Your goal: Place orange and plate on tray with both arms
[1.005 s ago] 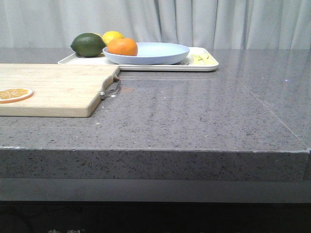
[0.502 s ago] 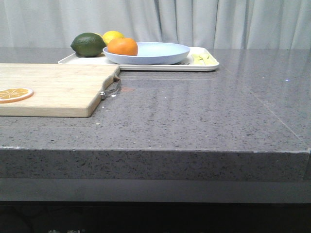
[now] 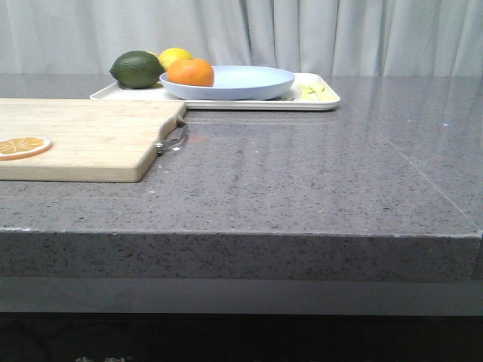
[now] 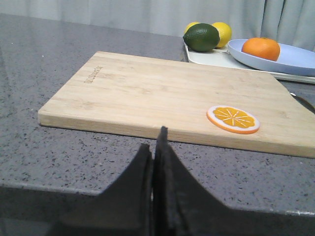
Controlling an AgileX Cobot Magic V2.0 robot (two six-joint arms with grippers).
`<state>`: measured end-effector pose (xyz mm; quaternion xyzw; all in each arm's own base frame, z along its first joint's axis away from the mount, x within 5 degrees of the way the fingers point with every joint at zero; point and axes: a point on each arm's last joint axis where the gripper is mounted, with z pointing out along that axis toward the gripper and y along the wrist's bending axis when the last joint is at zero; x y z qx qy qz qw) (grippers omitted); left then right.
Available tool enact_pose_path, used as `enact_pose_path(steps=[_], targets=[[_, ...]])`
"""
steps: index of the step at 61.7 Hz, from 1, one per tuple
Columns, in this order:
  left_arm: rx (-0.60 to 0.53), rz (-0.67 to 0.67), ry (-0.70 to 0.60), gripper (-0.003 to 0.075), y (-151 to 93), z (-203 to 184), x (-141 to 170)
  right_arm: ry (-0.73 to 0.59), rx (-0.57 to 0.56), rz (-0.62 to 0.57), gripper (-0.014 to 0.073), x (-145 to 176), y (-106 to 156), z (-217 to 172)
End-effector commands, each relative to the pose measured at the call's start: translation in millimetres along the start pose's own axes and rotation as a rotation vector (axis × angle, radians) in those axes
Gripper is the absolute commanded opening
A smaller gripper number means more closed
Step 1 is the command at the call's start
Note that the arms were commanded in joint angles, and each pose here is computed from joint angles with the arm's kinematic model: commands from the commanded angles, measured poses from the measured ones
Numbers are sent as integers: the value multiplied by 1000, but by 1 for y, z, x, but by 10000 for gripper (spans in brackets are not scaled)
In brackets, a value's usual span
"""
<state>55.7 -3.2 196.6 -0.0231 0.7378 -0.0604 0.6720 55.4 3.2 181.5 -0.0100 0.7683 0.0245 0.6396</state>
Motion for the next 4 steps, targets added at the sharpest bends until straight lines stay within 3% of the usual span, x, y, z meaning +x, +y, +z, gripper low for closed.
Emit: enact_pose_path(steps=[1, 4], targets=[[13, -17, -103, -18, -1, -2, -8, -103, 0, -6, -66, -9, 0, -3], [13, -17, -103, -18, -1, -2, -8, -103, 0, -6, -66, -9, 0, -3]])
